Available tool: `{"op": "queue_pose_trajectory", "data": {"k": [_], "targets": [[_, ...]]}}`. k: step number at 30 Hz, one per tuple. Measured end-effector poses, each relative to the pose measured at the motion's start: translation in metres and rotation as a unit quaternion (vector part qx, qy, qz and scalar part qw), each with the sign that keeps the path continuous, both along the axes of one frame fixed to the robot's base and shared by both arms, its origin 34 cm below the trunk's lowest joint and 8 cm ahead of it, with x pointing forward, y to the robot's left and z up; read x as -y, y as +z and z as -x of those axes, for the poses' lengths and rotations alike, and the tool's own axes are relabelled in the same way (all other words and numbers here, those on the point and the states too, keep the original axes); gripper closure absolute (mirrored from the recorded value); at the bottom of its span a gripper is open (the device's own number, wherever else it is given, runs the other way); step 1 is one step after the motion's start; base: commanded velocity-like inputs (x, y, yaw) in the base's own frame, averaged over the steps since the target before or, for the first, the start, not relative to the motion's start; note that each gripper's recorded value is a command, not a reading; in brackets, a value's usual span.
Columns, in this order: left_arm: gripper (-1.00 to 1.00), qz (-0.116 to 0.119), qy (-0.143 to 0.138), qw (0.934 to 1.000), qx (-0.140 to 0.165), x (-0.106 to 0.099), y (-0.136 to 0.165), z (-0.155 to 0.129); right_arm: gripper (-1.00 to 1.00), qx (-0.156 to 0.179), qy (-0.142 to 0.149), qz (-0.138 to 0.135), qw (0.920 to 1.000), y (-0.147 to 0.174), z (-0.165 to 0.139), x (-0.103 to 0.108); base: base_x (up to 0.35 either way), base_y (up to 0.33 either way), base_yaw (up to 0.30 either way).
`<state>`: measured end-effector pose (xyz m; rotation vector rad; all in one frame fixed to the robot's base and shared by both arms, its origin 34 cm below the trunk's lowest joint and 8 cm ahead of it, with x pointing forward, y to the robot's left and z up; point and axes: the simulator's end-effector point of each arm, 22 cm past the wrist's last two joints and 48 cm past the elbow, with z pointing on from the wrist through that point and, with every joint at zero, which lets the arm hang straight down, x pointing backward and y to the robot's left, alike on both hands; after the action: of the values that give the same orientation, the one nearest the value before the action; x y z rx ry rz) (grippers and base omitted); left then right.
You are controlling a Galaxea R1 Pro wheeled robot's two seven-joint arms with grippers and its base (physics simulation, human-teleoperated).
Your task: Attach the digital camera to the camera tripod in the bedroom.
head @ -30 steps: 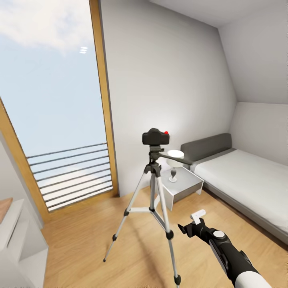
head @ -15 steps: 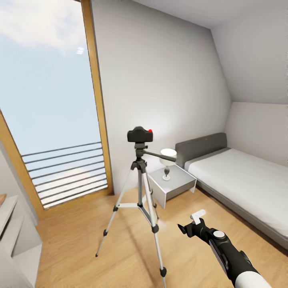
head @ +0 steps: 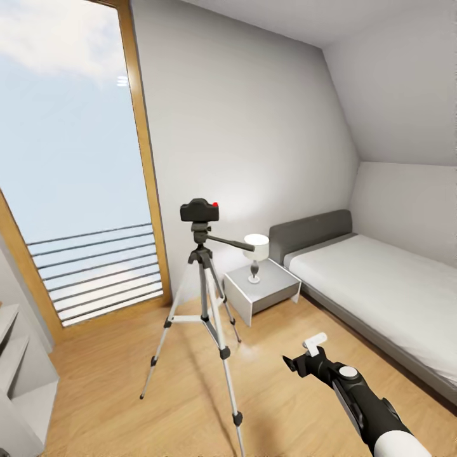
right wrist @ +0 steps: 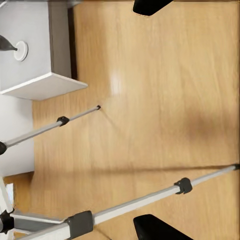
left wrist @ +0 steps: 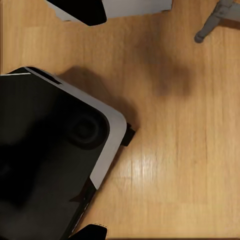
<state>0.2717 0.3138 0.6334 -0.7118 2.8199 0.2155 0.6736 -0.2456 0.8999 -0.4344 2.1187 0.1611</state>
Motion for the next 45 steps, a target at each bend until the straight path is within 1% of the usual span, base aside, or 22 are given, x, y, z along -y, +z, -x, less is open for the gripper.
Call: {"op": "queue_pose_trajectory", "data": {"k": [4,6,7,13,14,17,19,21,25,27,29,30,33,36,37,38,40,41,42,45], "targets": [[-1.0,0.0,0.0,1.0,0.0,0.0,0.0,0.0,-1.0,-0.005,-0.002,0.001,1.0,-0.004,0.002,0.003,-0.127,-0.261,0.0],[-1.0,0.0,0.0,1.0,0.0,0.0,0.0,0.0,-1.0,-0.013,-0.005,0.003,0.9999,-0.009,0.005,0.009,-0.132,-0.261,0.0],[-1.0,0.0,0.0,1.0,0.0,0.0,0.0,0.0,-1.0,-0.028,-0.009,0.008,0.9995,-0.019,0.012,0.018,-0.136,-0.261,0.0],[-1.0,0.0,0.0,1.0,0.0,0.0,0.0,0.0,-1.0,-0.091,-0.028,0.022,0.9952,-0.064,0.044,0.052,-0.145,-0.261,0.0],[-1.0,0.0,0.001,1.0,0.0,0.0,0.0,0.0,-1.0,-0.115,-0.035,0.025,0.9924,-0.08,0.059,0.063,-0.164,-0.261,0.0],[-1.0,0.0,0.001,1.0,0.0,0.0,0.0,0.0,-1.0,-0.157,-0.047,0.029,0.986,-0.107,0.087,0.079,-0.18,-0.26,0.0],[-1.0,0.0,0.001,1.0,0.0,0.0,0.0,0.0,-1.0,-0.189,-0.056,0.032,0.9799,-0.125,0.109,0.092,-0.2,-0.257,0.0],[-1.0,0.0,0.001,1.0,-0.001,0.0,0.0,0.0,-1.0,-0.222,-0.066,0.035,0.9721,-0.144,0.135,0.105,-0.211,-0.254,0.0],[-1.0,0.0,0.001,1.0,-0.001,0.0,0.0,0.001,-1.0,-0.291,-0.086,0.04,0.952,-0.177,0.194,0.128,-0.21,-0.236,0.0],[-1.0,0.0,0.001,1.0,-0.001,0.0,0.0,0.001,-1.0,-0.317,-0.093,0.041,0.9429,-0.187,0.219,0.135,-0.147,-0.158,0.0],[-1.0,0.0,0.001,1.0,-0.001,0.0,0.0,0.001,-1.0,-0.333,-0.098,0.041,0.937,-0.193,0.234,0.14,-0.074,-0.079,0.0],[-1.0,-0.001,0.001,1.0,-0.001,-0.001,0.0,0.001,-1.0,-0.35,-0.103,0.045,0.9298,-0.199,0.251,0.145,-0.034,-0.037,0.0],[-1.0,-0.001,0.001,1.0,-0.001,-0.001,0.0,0.001,-1.0,-0.366,-0.106,0.048,0.9234,-0.208,0.273,0.144,-0.021,-0.023,0.0],[-1.0,-0.001,0.001,1.0,-0.001,-0.001,0.0,0.001,-1.0,-0.412,-0.11,0.064,0.9022,-0.236,0.353,0.146,-0.007,-0.007,0.0],[-1.0,-0.001,0.001,1.0,-0.001,-0.001,0.0,0.001,-1.0,-0.412,-0.111,0.063,0.902,-0.236,0.354,0.146,-0.004,-0.004,0.0],[-1.0,-0.001,0.001,1.0,-0.001,-0.002,0.0,0.001,-1.0,-0.427,-0.112,0.065,0.8947,-0.243,0.382,0.145,-0.003,-0.003,0.0],[-1.0,-0.001,0.001,1.0,-0.001,-0.002,0.0,0.001,-1.0,-0.44,-0.116,0.064,0.8879,-0.249,0.408,0.144,-0.002,-0.002,0.0],[-1.0,-0.001,0.001,1.0,-0.001,-0.002,0.0,0.001,-1.0,-0.449,-0.121,0.062,0.8831,-0.253,0.427,0.143,-0.001,-0.001,0.0],[-1.0,-0.001,0.001,1.0,0.0,-0.002,0.0,0.001,-1.0,-0.454,-0.129,0.057,0.88,-0.255,0.441,0.142,0.0,0.0,0.0],[-1.0,-0.001,0.002,1.0,-0.001,-0.002,0.0,0.001,-1.0,-0.455,-0.142,0.05,0.8777,-0.258,0.453,0.14,0.0,0.0,0.0]]}}
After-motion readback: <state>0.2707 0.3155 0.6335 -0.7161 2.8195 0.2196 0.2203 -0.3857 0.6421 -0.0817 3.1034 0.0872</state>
